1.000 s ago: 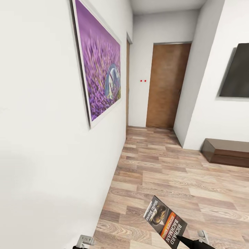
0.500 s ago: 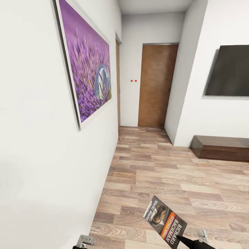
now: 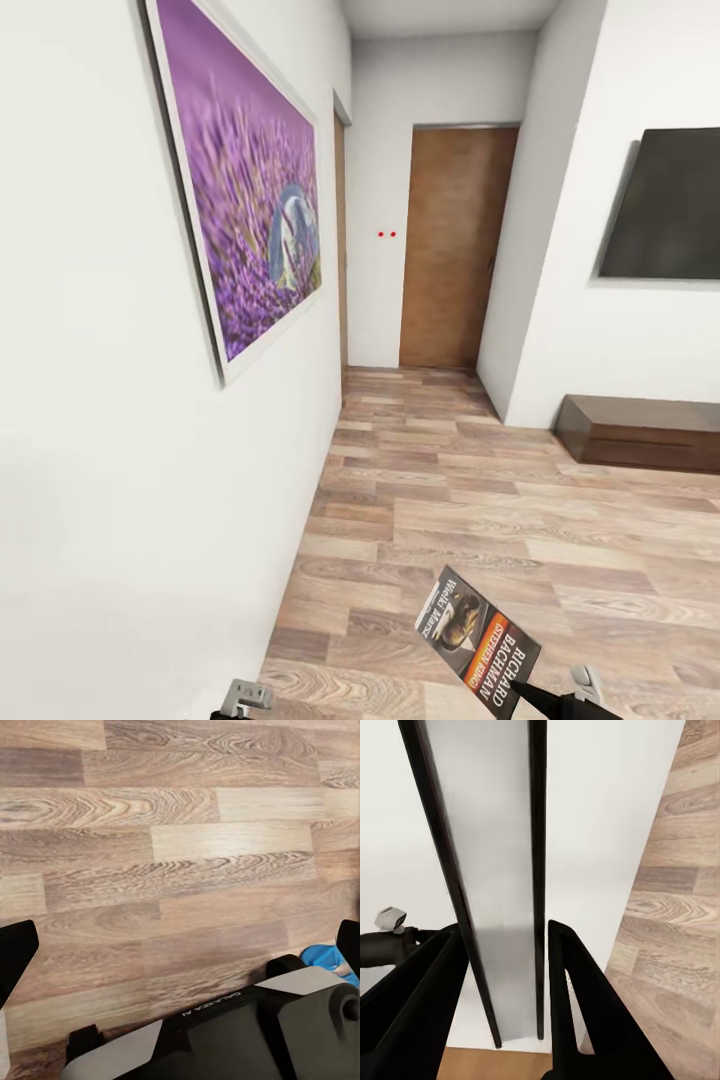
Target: In the bedroom, move the book from the bed onto either nightstand, and place the two sandals side by side next to the bed.
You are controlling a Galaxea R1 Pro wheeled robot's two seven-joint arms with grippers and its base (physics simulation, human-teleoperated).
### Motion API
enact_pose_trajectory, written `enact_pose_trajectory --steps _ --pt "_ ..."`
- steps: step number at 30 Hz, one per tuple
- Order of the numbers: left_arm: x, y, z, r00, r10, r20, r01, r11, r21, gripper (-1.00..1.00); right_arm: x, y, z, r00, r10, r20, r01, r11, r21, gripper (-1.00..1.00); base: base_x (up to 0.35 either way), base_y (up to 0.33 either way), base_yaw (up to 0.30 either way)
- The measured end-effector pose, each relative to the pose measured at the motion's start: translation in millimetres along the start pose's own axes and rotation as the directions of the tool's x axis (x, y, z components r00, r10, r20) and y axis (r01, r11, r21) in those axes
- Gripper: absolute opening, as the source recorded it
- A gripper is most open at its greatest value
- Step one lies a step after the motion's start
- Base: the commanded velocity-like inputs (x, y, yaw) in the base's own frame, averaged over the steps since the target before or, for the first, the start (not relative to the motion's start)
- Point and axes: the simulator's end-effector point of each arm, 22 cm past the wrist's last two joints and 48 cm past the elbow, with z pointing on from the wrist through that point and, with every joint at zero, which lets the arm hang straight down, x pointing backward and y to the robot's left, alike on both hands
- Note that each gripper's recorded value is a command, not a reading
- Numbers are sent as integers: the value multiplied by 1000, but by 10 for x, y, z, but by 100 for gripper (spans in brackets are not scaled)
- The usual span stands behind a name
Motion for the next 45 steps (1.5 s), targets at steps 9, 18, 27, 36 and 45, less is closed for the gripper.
enact_pose_trajectory --steps 9,18,27,36,45 --pt "-1 1 4 1000 -1 0 1 1000 0 100 -1 -4 2 1000 3 0 -3 1000 1 -100 131 0 -70" --pt "-2 -2 4 1000 -1 0 1 1000 1 100 -1 -3 1 1000 4 0 -4 1000 0 -100 4 0 -191" --pt "-1 -2 2 1000 0 0 0 1000 2 100 0 -1 2 1000 0 0 0 1000 -1 -100 20 0 -26" --pt "-1 -3 0 1000 -1 0 1 1000 1 100 2 1 -1 1000 1 0 -1 1000 -1 -100 283 0 -1" --pt "-1 -3 0 1000 -1 0 1 1000 1 100 4 2 -1 1000 0 -2 0 1000 -1 -100 330 0 0"
